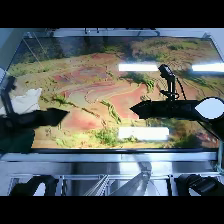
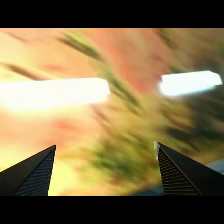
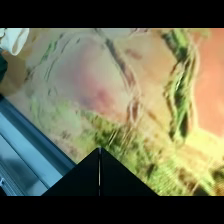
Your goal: Fold the shirts.
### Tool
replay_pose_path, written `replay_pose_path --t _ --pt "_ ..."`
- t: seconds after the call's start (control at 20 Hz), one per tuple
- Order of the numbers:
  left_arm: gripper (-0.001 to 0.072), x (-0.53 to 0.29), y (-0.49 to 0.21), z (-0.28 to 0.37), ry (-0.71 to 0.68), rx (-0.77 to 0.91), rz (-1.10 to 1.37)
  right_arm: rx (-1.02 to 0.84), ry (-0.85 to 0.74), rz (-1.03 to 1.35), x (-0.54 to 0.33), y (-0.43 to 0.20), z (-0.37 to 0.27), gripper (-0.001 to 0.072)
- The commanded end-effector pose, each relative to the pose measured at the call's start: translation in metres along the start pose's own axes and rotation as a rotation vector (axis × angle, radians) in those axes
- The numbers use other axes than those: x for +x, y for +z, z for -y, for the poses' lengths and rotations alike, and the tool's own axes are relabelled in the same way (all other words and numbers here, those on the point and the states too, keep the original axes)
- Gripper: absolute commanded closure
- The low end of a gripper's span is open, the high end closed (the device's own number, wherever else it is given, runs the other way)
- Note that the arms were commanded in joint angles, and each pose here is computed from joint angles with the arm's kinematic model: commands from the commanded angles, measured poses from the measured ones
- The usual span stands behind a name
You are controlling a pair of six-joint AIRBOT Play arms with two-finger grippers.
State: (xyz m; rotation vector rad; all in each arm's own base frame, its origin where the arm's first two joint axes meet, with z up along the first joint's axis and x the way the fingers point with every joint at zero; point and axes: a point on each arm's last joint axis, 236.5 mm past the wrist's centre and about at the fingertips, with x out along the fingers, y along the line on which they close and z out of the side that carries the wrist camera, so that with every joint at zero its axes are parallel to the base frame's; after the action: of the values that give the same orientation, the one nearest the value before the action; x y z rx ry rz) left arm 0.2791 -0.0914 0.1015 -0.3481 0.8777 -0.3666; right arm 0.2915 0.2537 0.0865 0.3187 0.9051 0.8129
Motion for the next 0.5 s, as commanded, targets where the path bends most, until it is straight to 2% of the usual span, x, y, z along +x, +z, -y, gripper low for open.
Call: replay_pose_path --t 0.0,0.1,0.2,0.4,0.45 --pt "-0.0013 -0.04 0.057 -0.137 0.435 -0.032 0.012 0.001 0.0 -0.002 0.0 -0.001 0.0 0.0696" --pt "-0.0013 -0.038 0.062 -0.207 0.518 -0.133 -0.058 0.001 0.0 -0.002 0.0 -0.001 0.0 0.0696" --pt "-0.0012 -0.018 0.046 -0.261 0.519 -0.215 -0.168 0.001 0.0 -0.002 0.0 -0.001 0.0 0.0696" --pt "-0.0009 0.051 0.01 -0.311 0.439 -0.277 -0.385 0.001 0.0 -0.002 0.0 -0.001 0.0 0.0696" --pt "0.0026 0.066 0.005 -0.316 0.423 -0.28 -0.419 0.001 0.0 -0.002 0.0 -0.001 0.0 0.0696"
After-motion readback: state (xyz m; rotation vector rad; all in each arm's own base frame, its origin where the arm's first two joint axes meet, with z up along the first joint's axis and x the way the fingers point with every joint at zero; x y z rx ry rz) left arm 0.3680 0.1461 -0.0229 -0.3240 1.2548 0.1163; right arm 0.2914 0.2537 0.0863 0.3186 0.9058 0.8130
